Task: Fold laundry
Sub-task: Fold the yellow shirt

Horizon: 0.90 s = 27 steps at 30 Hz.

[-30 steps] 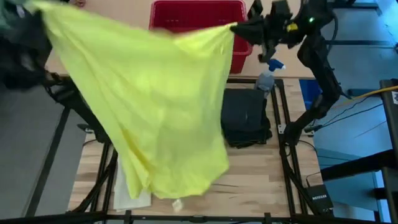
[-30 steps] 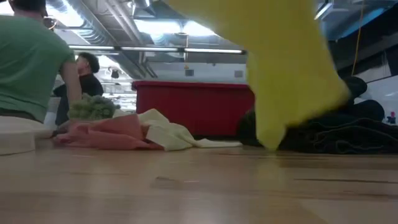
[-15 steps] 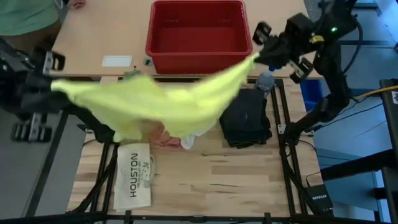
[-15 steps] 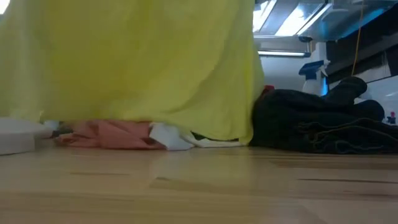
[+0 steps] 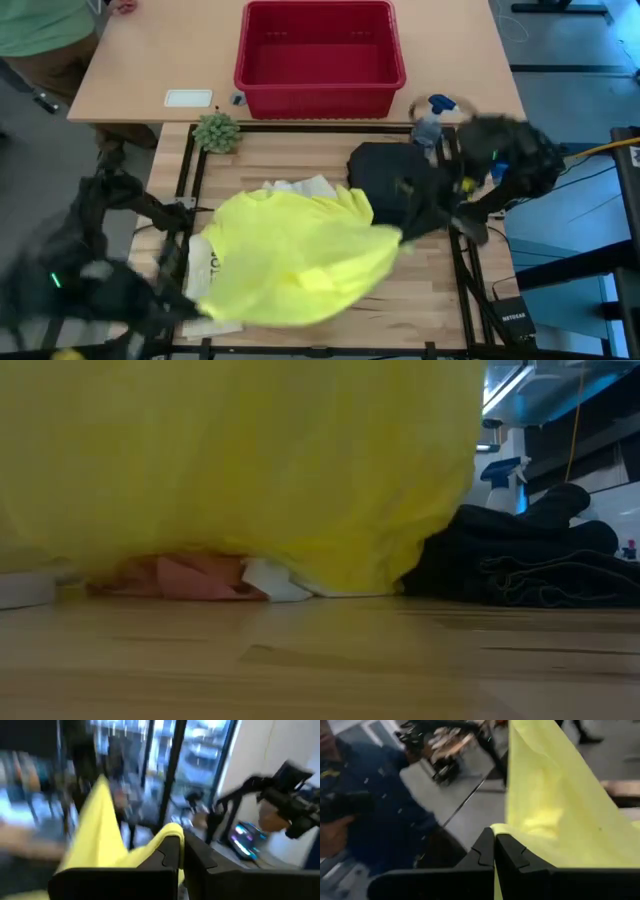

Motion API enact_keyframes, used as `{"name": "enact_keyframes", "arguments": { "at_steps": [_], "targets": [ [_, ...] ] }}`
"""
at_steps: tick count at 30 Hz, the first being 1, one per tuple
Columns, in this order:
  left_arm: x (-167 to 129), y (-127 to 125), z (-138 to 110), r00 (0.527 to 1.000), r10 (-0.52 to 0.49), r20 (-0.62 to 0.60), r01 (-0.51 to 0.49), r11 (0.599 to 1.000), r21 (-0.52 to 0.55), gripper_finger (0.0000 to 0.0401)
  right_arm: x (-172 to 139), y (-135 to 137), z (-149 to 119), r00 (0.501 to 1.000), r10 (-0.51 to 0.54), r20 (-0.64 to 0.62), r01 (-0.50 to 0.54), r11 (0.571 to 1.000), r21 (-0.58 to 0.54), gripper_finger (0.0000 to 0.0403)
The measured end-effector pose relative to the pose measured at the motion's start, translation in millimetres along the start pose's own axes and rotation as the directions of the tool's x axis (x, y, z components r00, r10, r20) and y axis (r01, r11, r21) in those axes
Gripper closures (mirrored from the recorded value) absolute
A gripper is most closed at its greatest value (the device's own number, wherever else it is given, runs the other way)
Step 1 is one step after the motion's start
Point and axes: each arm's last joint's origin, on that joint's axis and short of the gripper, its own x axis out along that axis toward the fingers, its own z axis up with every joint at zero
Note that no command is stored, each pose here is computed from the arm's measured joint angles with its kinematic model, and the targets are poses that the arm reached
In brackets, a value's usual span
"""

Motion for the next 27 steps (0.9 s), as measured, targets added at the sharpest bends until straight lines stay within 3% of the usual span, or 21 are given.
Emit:
{"name": "enact_keyframes", "arguments": {
  "at_steps": [3,7,16,18,21,24,27],
  "targets": [
    [7,-20,-39,0.995,0.010,-0.094,-0.026,0.985,-0.170,0.0401,26,11,-15,0.997,0.051,-0.064,-0.049,0.998,0.040,0.0403],
    [7,-49,-84,0.986,-0.005,-0.167,-0.059,0.926,-0.373,0.0401,63,21,-41,0.981,0.117,-0.153,-0.099,0.988,0.119,0.0403],
    [7,-95,-168,0.970,-0.009,-0.243,-0.141,0.794,-0.591,0.0401,132,10,-101,0.947,0.249,-0.202,-0.206,0.955,0.213,0.0403],
    [12,-102,-178,0.979,0.023,-0.200,-0.138,0.800,-0.584,0.0401,142,4,-109,0.945,0.278,-0.171,-0.236,0.944,0.233,0.0403],
    [14,-105,-167,0.991,0.111,-0.069,-0.131,0.862,-0.491,0.0401,144,0,-100,0.949,0.308,-0.065,-0.292,0.940,0.178,0.0403],
    [11,-99,-143,0.968,0.246,0.048,-0.220,0.924,-0.312,0.0401,131,-5,-78,0.955,0.295,0.028,-0.296,0.952,0.072,0.0403],
    [12,-85,-115,0.929,0.356,0.104,-0.346,0.933,-0.104,0.0401,110,-11,-51,0.969,0.221,0.115,-0.217,0.975,-0.049,0.0403]
  ]
}}
